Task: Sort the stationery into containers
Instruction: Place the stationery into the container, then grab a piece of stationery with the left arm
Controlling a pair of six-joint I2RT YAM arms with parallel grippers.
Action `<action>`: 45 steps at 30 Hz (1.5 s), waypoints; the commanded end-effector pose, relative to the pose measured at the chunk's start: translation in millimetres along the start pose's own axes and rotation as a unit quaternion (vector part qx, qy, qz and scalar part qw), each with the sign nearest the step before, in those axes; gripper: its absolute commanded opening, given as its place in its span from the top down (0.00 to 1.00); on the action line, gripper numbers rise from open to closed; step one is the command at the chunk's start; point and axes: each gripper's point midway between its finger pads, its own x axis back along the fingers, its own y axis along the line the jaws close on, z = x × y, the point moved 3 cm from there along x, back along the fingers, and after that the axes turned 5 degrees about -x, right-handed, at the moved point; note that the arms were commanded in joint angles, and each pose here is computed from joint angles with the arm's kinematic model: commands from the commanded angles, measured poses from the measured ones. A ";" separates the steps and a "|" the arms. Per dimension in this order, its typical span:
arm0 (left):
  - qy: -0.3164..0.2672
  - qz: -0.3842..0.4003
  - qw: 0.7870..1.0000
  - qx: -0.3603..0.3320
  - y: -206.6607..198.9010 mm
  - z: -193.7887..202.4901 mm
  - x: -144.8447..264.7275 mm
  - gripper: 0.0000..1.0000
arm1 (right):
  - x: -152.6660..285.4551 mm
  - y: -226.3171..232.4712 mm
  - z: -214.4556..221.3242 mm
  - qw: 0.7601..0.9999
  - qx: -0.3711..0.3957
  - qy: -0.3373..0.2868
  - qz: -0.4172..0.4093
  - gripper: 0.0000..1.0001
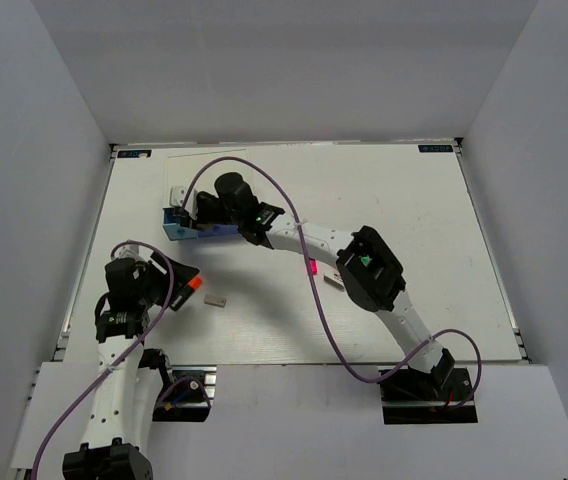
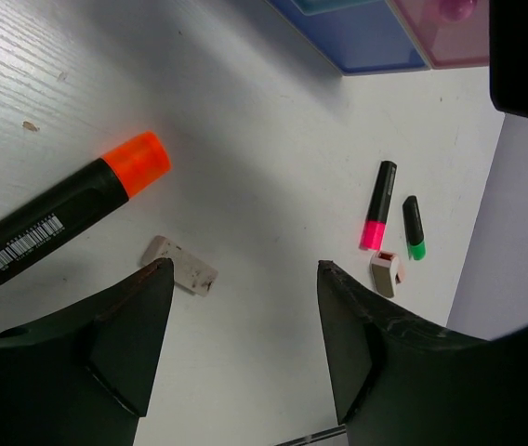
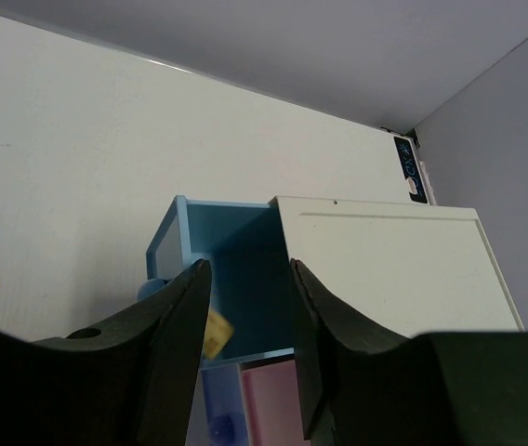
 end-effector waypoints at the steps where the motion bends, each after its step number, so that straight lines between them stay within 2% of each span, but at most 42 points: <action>1: 0.008 0.006 1.000 0.006 -5.5 0.6 3.9 0.27 | 14.0 -12.7 -49.4 0.998 0.025 -0.044 0.020 0.54; 7: 0.015 0.000 1.000 0.010 -4.5 3.0 6.0 0.26 | 20.7 -15.5 -56.8 0.998 0.028 -0.049 0.027 0.50; 14: 0.043 -0.011 0.999 0.028 -6.2 6.9 5.3 0.44 | 55.1 -29.0 -108.6 0.993 0.034 -0.099 0.061 0.58; 18: 0.057 -0.047 0.996 0.050 2.0 10.0 5.2 0.43 | 82.5 -32.9 -128.6 0.990 0.030 -0.109 0.086 0.57; 22: 0.073 -0.073 0.992 0.068 9.0 17.2 4.3 0.38 | 110.3 -40.2 -125.3 0.988 0.012 -0.079 0.133 0.40; 23: 0.079 -0.086 0.991 0.071 13.2 19.2 3.6 0.38 | 113.8 -37.9 -114.9 0.988 0.005 -0.064 0.140 0.24; 25: 0.077 -0.099 0.989 0.084 15.5 19.6 1.5 0.37 | 121.8 -38.8 -102.3 0.987 -0.003 -0.036 0.159 0.10; 27: 0.081 -0.117 0.986 0.092 18.3 18.7 -2.1 0.35 | 141.1 -41.4 -81.0 0.983 -0.017 0.001 0.183 0.10; 30: 0.082 -0.144 0.981 0.102 24.2 18.0 -6.8 0.34 | 172.3 -32.2 -71.9 0.982 -0.034 0.015 0.188 0.12; 31: 0.080 -0.151 0.980 0.101 23.3 15.6 -8.4 0.34 | 180.8 -29.4 -52.9 0.981 -0.045 0.037 0.186 0.14; 37: 0.107 -0.187 0.972 0.096 21.2 23.3 -20.4 0.34 | 235.4 -16.1 -25.6 0.975 -0.065 0.070 0.200 0.36; 45: 0.130 -0.227 0.961 0.088 5.7 34.3 -29.6 0.31 | 274.6 -3.8 -0.9 0.967 -0.094 0.093 0.217 0.38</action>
